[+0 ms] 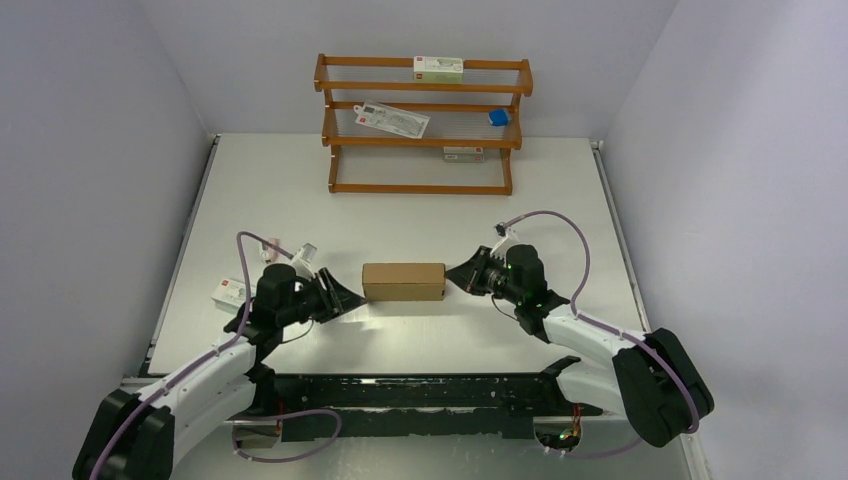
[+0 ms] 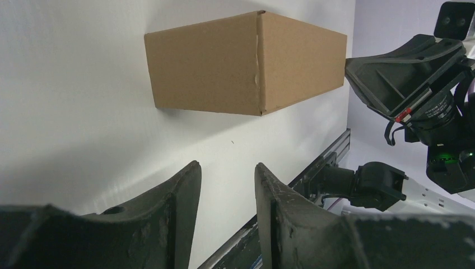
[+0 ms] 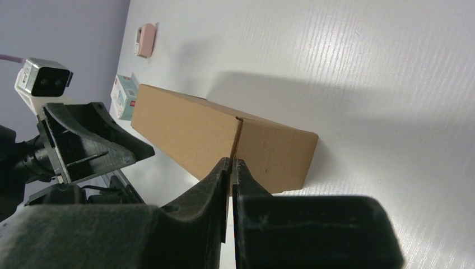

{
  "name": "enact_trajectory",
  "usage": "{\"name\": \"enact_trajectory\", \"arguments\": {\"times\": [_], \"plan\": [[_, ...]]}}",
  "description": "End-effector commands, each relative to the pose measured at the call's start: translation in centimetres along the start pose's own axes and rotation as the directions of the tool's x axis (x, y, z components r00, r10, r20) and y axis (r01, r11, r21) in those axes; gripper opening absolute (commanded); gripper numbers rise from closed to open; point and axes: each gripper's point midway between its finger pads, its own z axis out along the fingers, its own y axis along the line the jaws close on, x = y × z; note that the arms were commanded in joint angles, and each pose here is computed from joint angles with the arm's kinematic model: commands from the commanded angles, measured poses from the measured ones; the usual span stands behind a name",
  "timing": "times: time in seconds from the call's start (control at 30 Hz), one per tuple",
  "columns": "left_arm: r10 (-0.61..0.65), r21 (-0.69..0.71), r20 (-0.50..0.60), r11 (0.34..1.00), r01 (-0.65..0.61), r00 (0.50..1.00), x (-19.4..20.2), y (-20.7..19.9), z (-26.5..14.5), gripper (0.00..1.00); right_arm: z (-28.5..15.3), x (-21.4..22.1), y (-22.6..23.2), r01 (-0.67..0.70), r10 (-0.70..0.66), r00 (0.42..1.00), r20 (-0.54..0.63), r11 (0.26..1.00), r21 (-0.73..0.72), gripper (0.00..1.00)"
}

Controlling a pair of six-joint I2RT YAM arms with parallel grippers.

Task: Fold the paper box

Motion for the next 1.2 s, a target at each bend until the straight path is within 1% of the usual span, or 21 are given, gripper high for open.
{"name": "enact_trajectory", "arguments": {"times": [0.0, 0.07, 0.13, 0.3, 0.43, 0.53, 0.67, 0.77, 0.97, 1.17], "plan": [[0.011, 0.091, 0.004, 0.996, -0.011, 1.0, -0.8, -2.2, 0.2, 0.45, 0.0, 0.7, -0.6, -0.007, 0.008, 0.999, -0.034, 1.0, 0.017, 0.09], [0.023, 0.089, 0.016, 0.996, -0.024, 1.0, -1.3, -2.6, 0.2, 0.46, -0.1, 0.7, -0.6, -0.007, 0.007, 0.999, -0.036, 1.0, 0.019, 0.11], [0.043, 0.072, 0.049, 0.996, -0.047, 0.998, -2.3, -2.9, 0.1, 0.47, -0.3, 0.3, -0.8, 0.001, 0.0, 1.0, -0.021, 0.999, 0.037, 0.13], [0.089, 0.022, 0.14, 0.995, -0.093, 0.986, -4.8, -3.3, -0.2, 0.53, -1.0, -1.4, -0.7, 0.01, -0.013, 0.999, 0.036, 0.998, 0.061, 0.24], [0.117, 0.005, 0.157, 0.993, -0.12, 0.981, -5.9, -3.6, 0.2, 0.56, -1.2, -1.8, 0.1, -0.002, 0.001, 0.999, 0.04, 1.0, 0.018, 0.36], [0.118, 0.017, 0.14, 0.992, -0.121, 0.983, -6.1, -3.6, 1.1, 0.56, -1.0, -1.5, 0.7, -0.012, 0.013, 1.0, 0.019, 1.0, -0.024, 0.4], [0.12, 0.033, 0.091, 0.992, -0.124, 0.989, -5.5, -3.3, 2.1, 0.55, -0.5, -1.0, 1.2, -0.024, 0.022, 1.0, -0.019, 0.998, -0.059, 0.41], [0.131, 0.034, 0.076, 0.99, -0.134, 0.989, -5.5, -3.2, 2.6, 0.55, -0.3, -0.6, 1.3, -0.033, 0.031, 0.999, -0.032, 0.997, -0.076, 0.41], [0.135, 0.044, 0.076, 0.989, -0.138, 0.988, -5.7, -3.2, 3.1, 0.53, 0.1, 0.4, 1.0, -0.055, 0.049, 0.996, -0.069, 0.994, -0.09, 0.4], [0.132, 0.066, 0.093, 0.988, -0.139, 0.987, -6.4, -3.7, 3.0, 0.53, 0.1, 0.7, 0.7, -0.063, 0.056, 0.996, -0.076, 0.994, -0.088, 0.38]]}}
